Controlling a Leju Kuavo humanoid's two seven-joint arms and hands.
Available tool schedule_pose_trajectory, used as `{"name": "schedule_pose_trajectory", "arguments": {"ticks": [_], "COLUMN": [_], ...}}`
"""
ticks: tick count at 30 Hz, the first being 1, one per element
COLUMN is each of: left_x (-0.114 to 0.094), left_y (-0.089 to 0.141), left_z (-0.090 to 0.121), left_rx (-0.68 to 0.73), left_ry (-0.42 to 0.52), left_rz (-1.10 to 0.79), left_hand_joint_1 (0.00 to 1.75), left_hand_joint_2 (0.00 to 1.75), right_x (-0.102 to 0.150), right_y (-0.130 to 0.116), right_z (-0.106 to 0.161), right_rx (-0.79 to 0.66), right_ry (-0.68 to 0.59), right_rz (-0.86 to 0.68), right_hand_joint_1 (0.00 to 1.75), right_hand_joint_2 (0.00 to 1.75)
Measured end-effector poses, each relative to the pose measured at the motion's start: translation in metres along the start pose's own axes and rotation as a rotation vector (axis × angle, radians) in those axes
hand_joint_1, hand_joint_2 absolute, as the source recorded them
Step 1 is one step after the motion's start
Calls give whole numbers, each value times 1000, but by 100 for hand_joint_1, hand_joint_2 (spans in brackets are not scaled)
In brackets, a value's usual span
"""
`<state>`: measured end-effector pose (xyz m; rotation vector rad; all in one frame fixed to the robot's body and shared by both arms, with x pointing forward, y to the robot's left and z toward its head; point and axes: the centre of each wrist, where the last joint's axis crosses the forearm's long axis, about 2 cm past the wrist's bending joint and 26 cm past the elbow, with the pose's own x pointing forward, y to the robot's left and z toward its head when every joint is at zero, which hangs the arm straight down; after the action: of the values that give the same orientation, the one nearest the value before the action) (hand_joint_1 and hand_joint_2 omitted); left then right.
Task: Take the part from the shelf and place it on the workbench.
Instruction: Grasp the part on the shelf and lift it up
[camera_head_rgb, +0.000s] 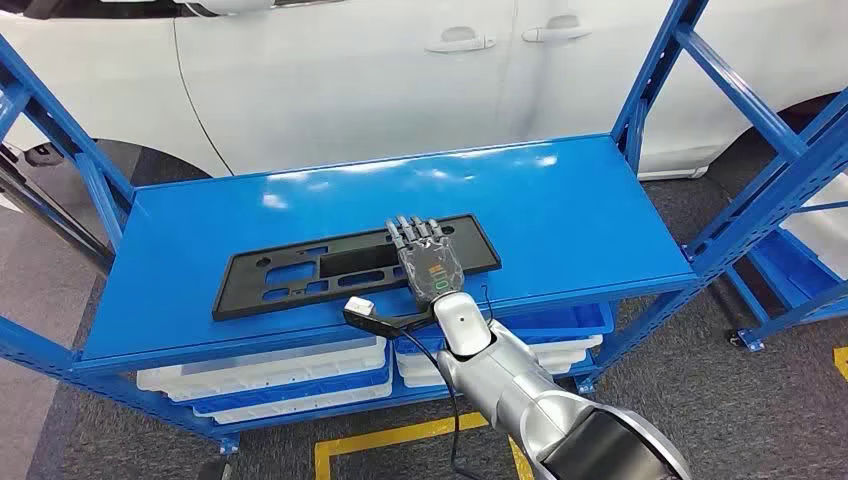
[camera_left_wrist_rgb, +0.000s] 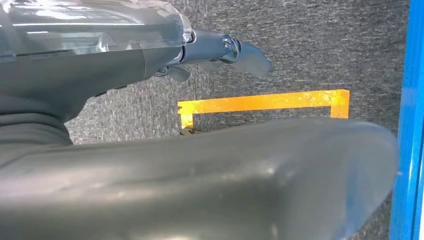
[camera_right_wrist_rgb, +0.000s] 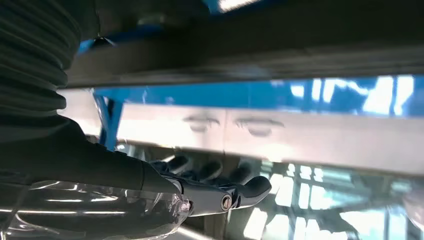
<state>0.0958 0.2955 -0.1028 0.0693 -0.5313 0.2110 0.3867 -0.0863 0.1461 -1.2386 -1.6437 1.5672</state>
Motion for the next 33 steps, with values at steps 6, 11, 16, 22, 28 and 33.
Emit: {"name": "schedule_pose_trajectory", "arguments": {"ticks": [6,11,16,22,28,33], "left_x": [1,1,2,3,4,4], "left_y": [0,1,1,0,-1,-1], "left_z": [0,0,-1,-1,-1,-1], "left_rx": [4,7,7,-2,-28,-36], "left_ry": [-7,-13,-17,-42,-126,-148], "left_rz": [11,17,20,16,-3,-5], "left_hand_joint_1": [0,0,0,0,0,0], "left_hand_joint_2": [0,0,0,0,0,0], "right_x": [6,7,8,7,5,3], "right_y": [-3,-1,-2,0,0,0], "right_z": [-3,-2,-2,-1,-1,-1], "right_rx": [32,51,55,60,48,43], "right_ry": [-14,-23,-29,-27,-27,-29], "right_rz": [21,34,39,34,23,25], "right_hand_joint_1": [175,175,175,175,175,175], "right_hand_joint_2": [175,175,175,175,175,175]}}
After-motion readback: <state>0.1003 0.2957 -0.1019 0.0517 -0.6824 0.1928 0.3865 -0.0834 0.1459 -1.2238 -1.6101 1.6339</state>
